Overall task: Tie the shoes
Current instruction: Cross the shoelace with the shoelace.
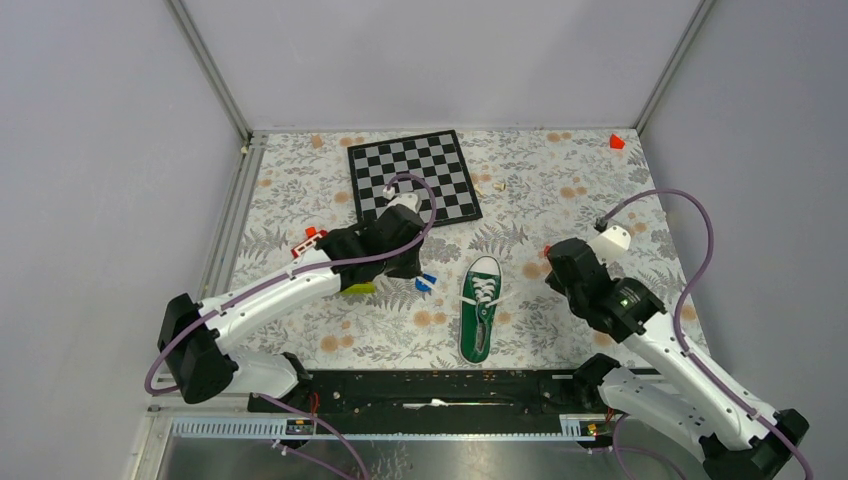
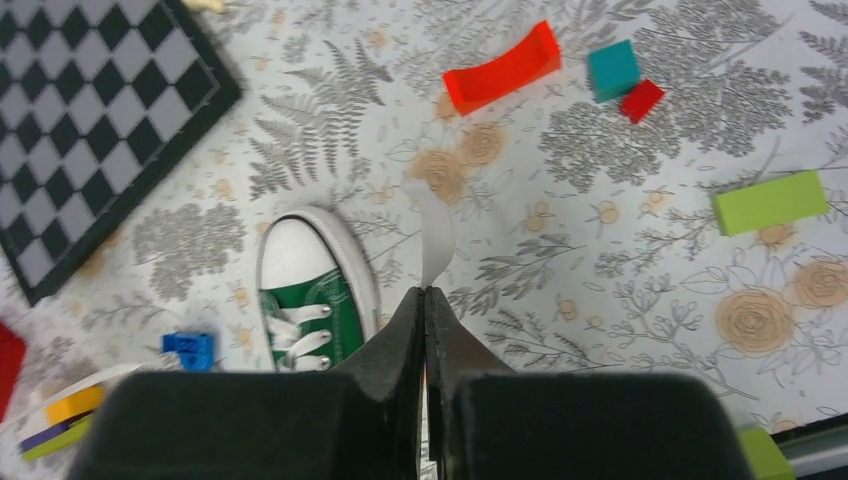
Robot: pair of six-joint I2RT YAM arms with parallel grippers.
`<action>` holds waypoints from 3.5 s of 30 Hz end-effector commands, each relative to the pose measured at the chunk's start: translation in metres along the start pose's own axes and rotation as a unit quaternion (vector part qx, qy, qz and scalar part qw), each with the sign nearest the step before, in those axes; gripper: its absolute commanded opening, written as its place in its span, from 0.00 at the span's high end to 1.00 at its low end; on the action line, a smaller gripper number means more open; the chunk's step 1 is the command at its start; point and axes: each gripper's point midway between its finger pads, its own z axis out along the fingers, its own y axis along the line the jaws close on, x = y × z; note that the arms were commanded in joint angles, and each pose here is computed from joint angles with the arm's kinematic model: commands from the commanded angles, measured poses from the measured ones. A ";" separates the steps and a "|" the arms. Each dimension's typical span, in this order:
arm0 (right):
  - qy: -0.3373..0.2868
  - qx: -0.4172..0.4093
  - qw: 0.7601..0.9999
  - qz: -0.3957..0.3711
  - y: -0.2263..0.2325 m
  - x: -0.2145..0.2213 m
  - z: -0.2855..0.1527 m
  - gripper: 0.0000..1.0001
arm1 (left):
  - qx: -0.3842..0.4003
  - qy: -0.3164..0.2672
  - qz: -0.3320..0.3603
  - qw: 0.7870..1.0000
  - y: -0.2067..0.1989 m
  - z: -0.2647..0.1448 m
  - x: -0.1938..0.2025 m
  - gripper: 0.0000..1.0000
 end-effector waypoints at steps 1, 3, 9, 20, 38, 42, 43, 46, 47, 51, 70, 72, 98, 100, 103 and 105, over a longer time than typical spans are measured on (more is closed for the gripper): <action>0.004 0.057 0.998 -0.017 -0.028 0.016 0.019 1.00 | 0.033 -0.033 -0.015 0.999 -0.011 -0.008 -0.012 1.00; 0.022 0.065 0.997 -0.017 -0.033 0.032 0.026 1.00 | 0.033 -0.027 -0.014 0.999 -0.012 -0.005 -0.009 1.00; 0.044 0.096 0.994 -0.009 -0.054 0.057 0.037 1.00 | 0.005 -0.012 -0.007 1.000 0.001 0.005 0.002 1.00; 0.076 0.104 0.991 -0.034 -0.050 0.066 0.044 0.89 | 0.070 -0.025 -0.004 0.997 -0.024 -0.009 -0.012 1.00; 0.128 -0.227 0.955 -0.141 0.094 0.071 -0.013 0.45 | 0.054 -0.040 -0.082 0.994 -0.019 -0.005 -0.022 1.00; 0.166 -0.337 0.888 -0.264 0.131 0.095 -0.034 0.48 | 0.050 -0.030 -0.116 0.992 -0.017 0.000 -0.024 1.00; 0.190 -0.384 0.857 -0.287 0.141 0.108 -0.046 0.47 | 0.049 -0.028 -0.128 0.990 -0.016 0.000 -0.025 1.00; 0.198 -0.441 0.811 -0.331 0.154 0.123 -0.056 0.41 | 0.061 -0.025 -0.151 0.986 -0.019 -0.001 -0.027 1.00; 0.194 -0.446 0.806 -0.338 0.156 0.126 -0.055 0.39 | 0.064 -0.026 -0.154 0.986 -0.019 -0.002 -0.027 1.00; 0.187 -0.458 0.793 -0.356 0.164 0.135 -0.045 0.36 | 0.064 -0.030 -0.159 0.985 -0.018 -0.004 -0.029 1.00; 0.179 -0.439 0.786 -0.396 0.187 0.168 0.008 0.36 | 0.065 -0.021 -0.165 0.984 -0.016 -0.003 -0.023 1.00; 0.181 -0.440 0.786 -0.396 0.187 0.169 0.008 0.46 | 0.063 -0.021 -0.166 0.984 -0.015 -0.003 -0.023 1.00; 0.176 -0.412 0.818 -0.361 0.148 0.162 -0.002 1.00 | 0.185 0.108 -0.312 0.926 -0.046 0.037 0.028 0.03; 0.177 -0.415 0.816 -0.360 0.150 0.162 -0.004 1.00 | 0.192 0.112 -0.329 0.918 -0.049 0.039 0.029 0.04; 0.178 -0.415 0.817 -0.360 0.150 0.162 -0.003 1.00 | 0.195 0.116 -0.341 0.912 -0.051 0.045 0.029 0.07; 0.180 -0.414 0.816 -0.360 0.150 0.163 -0.003 1.00 | 0.192 0.126 -0.345 0.910 -0.053 0.051 0.032 0.09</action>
